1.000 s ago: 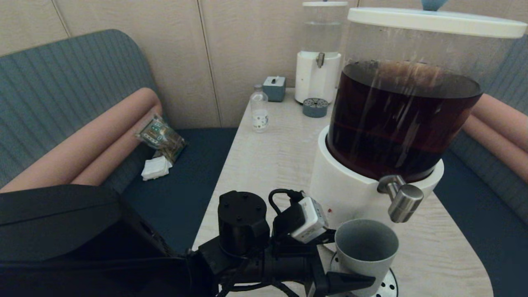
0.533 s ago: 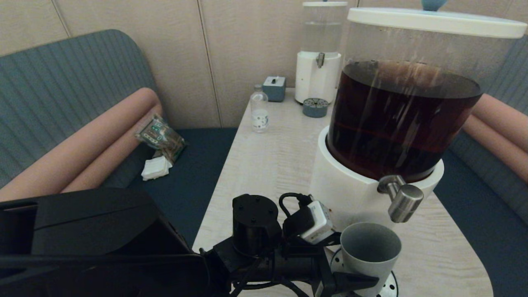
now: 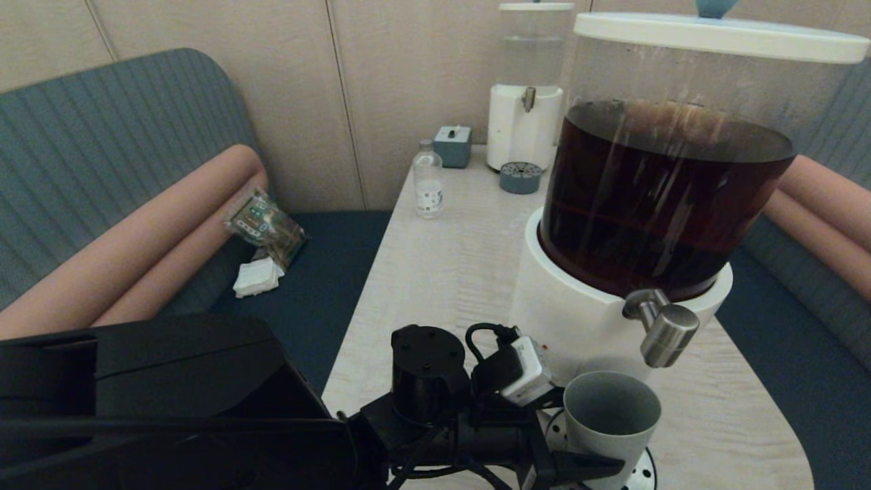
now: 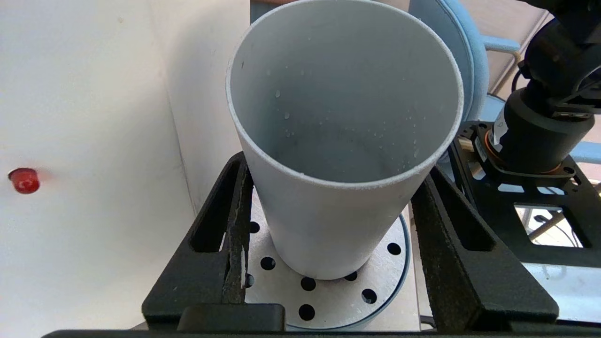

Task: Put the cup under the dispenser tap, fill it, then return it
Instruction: Place it under the water dispenser

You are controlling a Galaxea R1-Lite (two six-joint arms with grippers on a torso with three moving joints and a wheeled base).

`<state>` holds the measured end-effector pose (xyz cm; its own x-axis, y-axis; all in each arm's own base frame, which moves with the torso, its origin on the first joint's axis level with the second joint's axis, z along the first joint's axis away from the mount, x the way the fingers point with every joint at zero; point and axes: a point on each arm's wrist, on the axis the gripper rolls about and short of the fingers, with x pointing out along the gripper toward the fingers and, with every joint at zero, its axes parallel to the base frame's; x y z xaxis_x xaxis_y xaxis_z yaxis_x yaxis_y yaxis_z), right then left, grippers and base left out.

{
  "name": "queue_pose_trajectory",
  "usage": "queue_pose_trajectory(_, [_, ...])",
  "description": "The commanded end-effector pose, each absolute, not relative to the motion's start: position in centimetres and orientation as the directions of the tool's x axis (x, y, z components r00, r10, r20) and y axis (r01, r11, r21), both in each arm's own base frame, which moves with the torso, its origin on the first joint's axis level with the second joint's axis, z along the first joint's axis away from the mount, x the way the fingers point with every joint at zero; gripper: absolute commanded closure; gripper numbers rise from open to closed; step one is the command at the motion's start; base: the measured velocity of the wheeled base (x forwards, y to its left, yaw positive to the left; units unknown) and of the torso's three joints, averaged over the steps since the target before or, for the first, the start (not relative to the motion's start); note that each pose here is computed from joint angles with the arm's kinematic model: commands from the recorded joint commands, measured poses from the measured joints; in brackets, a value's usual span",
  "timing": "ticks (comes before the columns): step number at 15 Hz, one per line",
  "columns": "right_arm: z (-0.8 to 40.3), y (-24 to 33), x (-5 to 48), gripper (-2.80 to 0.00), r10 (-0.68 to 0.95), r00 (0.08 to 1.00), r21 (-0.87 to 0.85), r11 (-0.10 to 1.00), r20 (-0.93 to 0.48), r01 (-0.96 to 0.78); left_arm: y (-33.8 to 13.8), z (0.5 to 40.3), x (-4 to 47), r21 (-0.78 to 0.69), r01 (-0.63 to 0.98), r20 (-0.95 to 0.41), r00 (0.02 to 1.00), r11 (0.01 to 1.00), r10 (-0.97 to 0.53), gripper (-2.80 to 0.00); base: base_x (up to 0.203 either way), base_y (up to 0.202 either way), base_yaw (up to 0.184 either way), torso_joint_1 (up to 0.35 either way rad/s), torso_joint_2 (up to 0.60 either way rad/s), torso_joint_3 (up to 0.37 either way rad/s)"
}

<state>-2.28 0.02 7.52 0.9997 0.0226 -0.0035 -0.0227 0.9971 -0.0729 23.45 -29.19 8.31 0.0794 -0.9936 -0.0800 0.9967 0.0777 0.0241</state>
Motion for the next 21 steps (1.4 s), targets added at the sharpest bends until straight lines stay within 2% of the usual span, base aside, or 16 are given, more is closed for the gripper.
queue_pose_trajectory(1, [7.20, 0.02, -2.25, 0.00, 0.023, 1.000, -0.073, 0.997, -0.008, -0.024, -29.22, 8.24, 23.52, 0.025, 0.997, -0.078, 0.077, 0.075, -0.994, 0.00, 0.000, 0.000, 0.000, 0.000, 0.00, 0.000])
queue_pose_trajectory(16, [7.20, 0.02, -2.25, 0.00, 0.023, 1.000, -0.073, 0.997, -0.008, -0.024, -29.01, 7.87, 23.35, 0.019, 0.997, -0.091, 0.081, 0.079, -0.993, 0.00, 0.000, 0.000, 0.000, 0.000, 0.00, 0.000])
queue_pose_trajectory(17, [7.20, 0.02, -2.25, 0.00, 0.023, 1.000, -0.073, 0.997, -0.008, -0.024, -28.99, 7.82, 23.35, 0.019, 0.996, -0.093, 0.088, 0.087, -0.992, -2.72, 0.000, 0.000, 0.000, 0.000, 0.00, 0.000])
queue_pose_trajectory(18, [7.20, 0.02, -2.25, 0.00, 0.023, 1.000, -0.073, 0.997, -0.008, -0.024, -28.99, 7.82, 23.36, 0.022, 0.996, -0.094, 0.091, 0.090, -0.991, -2.80, 0.000, 0.000, 0.000, 0.000, 0.00, 0.000])
queue_pose_trajectory(21, [7.20, 0.02, -2.25, 0.00, 0.023, 1.000, -0.073, 0.997, -0.008, -0.024, -29.02, 7.77, 23.39, 0.019, 0.996, -0.094, 0.093, 0.092, -0.991, -2.80, 0.000, 0.000, 0.000, 0.000, 0.00, 0.000])
